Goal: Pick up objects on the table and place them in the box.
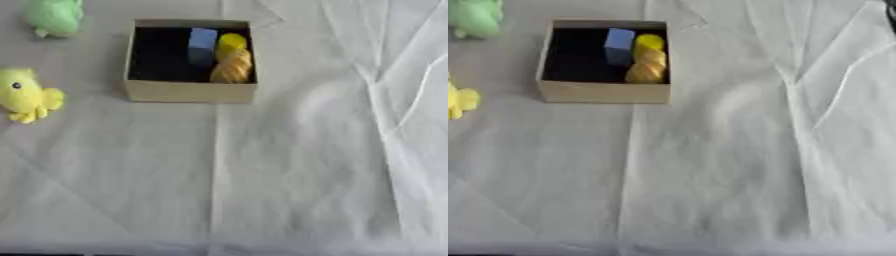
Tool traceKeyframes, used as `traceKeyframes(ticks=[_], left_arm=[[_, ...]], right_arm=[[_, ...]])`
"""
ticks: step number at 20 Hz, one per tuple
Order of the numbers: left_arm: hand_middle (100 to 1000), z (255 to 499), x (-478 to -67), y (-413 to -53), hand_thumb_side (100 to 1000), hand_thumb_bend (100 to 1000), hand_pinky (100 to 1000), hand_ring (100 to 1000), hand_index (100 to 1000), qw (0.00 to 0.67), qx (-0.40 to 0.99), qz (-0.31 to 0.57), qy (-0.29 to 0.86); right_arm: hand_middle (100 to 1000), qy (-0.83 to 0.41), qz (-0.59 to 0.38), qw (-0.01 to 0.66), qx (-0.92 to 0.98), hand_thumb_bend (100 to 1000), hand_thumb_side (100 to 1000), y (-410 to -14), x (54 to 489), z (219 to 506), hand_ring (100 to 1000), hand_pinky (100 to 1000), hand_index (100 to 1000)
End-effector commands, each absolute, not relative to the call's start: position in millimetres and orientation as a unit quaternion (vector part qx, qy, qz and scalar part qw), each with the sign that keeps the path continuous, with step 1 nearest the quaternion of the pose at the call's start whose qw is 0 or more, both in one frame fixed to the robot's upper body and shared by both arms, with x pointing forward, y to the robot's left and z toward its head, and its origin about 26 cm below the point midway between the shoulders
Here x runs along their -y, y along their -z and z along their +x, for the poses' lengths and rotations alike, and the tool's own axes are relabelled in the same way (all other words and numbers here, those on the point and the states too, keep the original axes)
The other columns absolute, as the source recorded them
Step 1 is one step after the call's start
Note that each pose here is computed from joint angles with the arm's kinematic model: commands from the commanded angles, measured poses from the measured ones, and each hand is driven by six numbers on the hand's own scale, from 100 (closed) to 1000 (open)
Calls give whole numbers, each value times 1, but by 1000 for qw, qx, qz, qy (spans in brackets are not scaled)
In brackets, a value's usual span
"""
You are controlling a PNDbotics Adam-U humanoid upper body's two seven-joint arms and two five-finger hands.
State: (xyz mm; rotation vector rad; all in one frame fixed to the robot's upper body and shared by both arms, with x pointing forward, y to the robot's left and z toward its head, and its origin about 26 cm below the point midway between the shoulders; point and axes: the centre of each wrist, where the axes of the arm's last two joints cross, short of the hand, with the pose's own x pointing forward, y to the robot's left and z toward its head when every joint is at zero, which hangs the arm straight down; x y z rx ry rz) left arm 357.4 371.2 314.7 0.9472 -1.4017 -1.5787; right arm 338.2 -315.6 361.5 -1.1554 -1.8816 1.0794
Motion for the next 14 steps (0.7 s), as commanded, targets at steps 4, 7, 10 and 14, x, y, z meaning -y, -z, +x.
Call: traceKeyframes(ticks=[4, 7, 10, 14], left_arm=[[869, 335, -373, -332, 257, 608, 912, 928, 920, 398, 531, 368, 651], [866, 333, -371, -328, 201, 593, 913, 925, 916, 400, 522, 368, 658], [866, 335, -372, -324, 125, 562, 915, 925, 914, 407, 505, 369, 665], [867, 342, -375, -316, 100, 512, 915, 923, 913, 426, 482, 366, 673]], right_arm=[[766, -405, -462, 327, 718, 219, 407, -372, 324, 333, 800, 779, 846], [764, -404, -462, 329, 718, 218, 412, -370, 324, 334, 799, 778, 846], [763, -402, -459, 332, 719, 216, 415, -369, 324, 335, 798, 778, 845], [761, -402, -458, 334, 719, 212, 418, -367, 324, 336, 796, 777, 844]])
